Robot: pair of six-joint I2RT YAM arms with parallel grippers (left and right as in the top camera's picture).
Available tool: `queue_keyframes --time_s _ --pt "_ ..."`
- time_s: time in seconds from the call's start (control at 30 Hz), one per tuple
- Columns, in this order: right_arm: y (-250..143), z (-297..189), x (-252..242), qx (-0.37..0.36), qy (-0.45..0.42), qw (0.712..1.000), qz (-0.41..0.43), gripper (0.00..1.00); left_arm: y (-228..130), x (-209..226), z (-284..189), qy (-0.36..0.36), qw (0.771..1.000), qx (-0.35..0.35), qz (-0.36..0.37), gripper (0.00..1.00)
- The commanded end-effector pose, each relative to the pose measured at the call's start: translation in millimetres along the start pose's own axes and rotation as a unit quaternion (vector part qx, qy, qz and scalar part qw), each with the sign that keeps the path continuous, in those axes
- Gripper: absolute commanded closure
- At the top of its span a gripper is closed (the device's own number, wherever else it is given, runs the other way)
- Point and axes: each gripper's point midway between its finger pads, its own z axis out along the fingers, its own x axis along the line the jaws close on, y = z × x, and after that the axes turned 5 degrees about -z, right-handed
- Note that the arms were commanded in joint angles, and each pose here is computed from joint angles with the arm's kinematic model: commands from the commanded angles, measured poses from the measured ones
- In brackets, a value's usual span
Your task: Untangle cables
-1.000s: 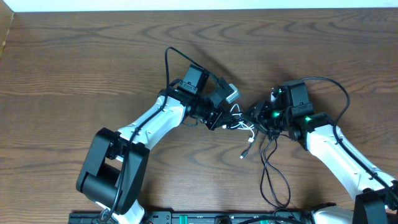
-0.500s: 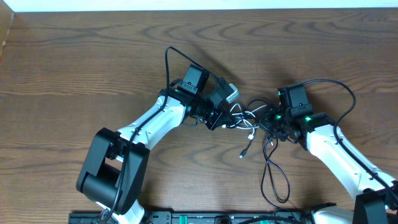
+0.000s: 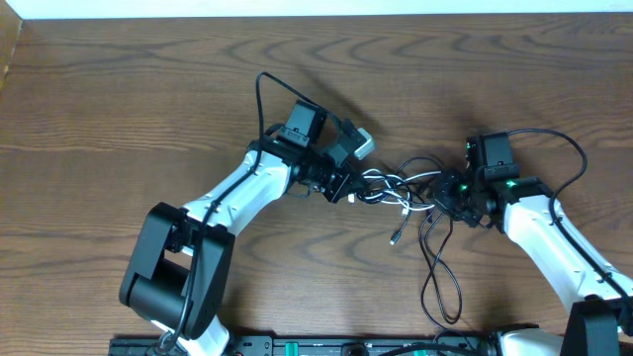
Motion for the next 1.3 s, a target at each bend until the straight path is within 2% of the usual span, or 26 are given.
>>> queue_keyframes --time_s 0.0,0.07,0.13,0.4,0.63,0.73,0.8,0.83,0.9,0.97,1.07,1.27 --pt "13 -4 -14 -0.025 -0.03 0.999 -0.01 0.99 2 16 -7 0.023 0.999 -0.007 -0.025 0.92" --pt "12 -4 -14 -0.025 -0.029 0.999 -0.011 0.99 2 16 -7 0.022 0.999 -0.007 -0.026 0.91" --pt "12 -4 -14 -0.025 -0.029 0.999 -0.011 0.99 2 16 -6 0.022 0.999 -0.007 -0.026 0.76" --pt "5 -3 0 -0.004 0.006 1.0 -0.019 0.99 2 14 -6 0.017 0.999 -0.007 -0.03 0.76" --pt "-3 -7 37 0.025 0.106 0.991 -0.073 0.99 2 12 -4 0.015 1.0 -0.005 -0.027 0.61" --pt "-9 -14 57 0.039 0.165 0.978 -0.12 0.98 2 10 -3 0.016 1.0 -0.003 -0.024 0.61" --pt "-17 -20 71 0.051 0.211 0.962 -0.163 0.9 2 11 -3 0.019 1.0 -0.003 -0.024 0.61" --pt "-22 -24 78 0.059 0.235 0.953 -0.182 0.81 2 11 -3 0.019 1.0 -0.003 -0.024 0.6" --pt "-28 -31 88 0.071 0.269 0.94 -0.198 0.53 2 11 -3 0.019 1.0 -0.003 -0.024 0.61" --pt "-30 -36 96 0.074 0.293 0.931 -0.205 0.4 2 11 -3 0.019 1.0 -0.004 -0.023 0.61" --pt "-30 -40 102 0.073 0.312 0.923 -0.212 0.34 3 11 -3 0.019 1.0 -0.006 -0.022 0.6" --pt "-31 -40 105 0.075 0.312 0.925 -0.201 0.34 3 11 -3 0.019 1.0 -0.006 -0.022 0.61"
